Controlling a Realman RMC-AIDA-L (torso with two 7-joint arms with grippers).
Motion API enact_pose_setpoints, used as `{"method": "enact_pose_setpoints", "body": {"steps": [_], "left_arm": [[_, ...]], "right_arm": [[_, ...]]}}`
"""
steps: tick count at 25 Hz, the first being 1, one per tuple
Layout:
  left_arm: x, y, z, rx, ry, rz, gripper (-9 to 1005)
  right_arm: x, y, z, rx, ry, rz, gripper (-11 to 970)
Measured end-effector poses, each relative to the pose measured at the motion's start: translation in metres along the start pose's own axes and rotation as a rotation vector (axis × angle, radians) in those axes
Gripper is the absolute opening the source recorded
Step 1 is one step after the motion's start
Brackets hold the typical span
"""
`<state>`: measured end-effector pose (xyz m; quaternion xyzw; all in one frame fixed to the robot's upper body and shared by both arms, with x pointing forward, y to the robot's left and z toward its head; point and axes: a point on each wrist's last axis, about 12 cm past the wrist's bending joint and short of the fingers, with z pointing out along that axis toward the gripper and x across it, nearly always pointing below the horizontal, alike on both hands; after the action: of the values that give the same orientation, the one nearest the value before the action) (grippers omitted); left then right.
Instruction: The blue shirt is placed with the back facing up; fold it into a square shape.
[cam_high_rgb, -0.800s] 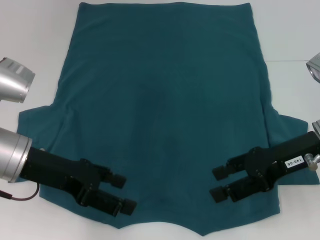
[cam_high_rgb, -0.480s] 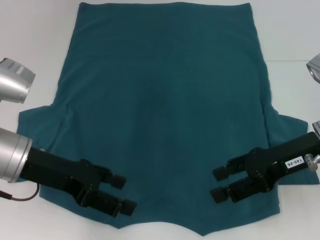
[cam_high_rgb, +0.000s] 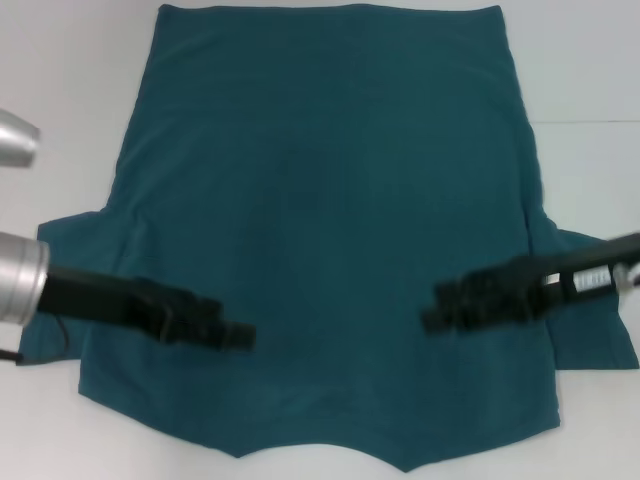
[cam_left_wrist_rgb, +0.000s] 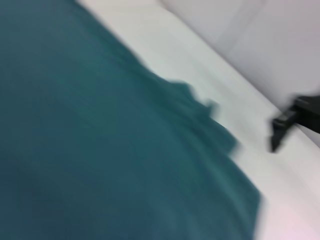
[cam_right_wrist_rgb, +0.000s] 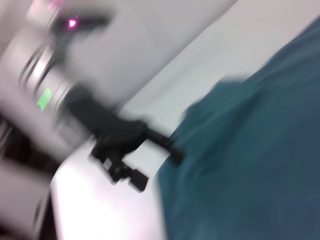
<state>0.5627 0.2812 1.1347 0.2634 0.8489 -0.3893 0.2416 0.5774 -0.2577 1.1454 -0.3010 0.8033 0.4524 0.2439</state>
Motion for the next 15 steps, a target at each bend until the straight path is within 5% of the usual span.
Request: {"method": "enact_pose_setpoints", "body": {"steps": [8, 15], "left_arm": [[0.007, 0.032, -0.035, -0.154, -0.255, -0.382, 903], [0.035, 0.05, -0.054, -0.179, -0.4, -0.645, 903]], "right_arm": [[-0.009, -0.024, -0.03, 0.072, -0.254, 0.338, 806], [-0.031, -0.03, -0.041, 0.107, -0.293, 0.436, 807]]}}
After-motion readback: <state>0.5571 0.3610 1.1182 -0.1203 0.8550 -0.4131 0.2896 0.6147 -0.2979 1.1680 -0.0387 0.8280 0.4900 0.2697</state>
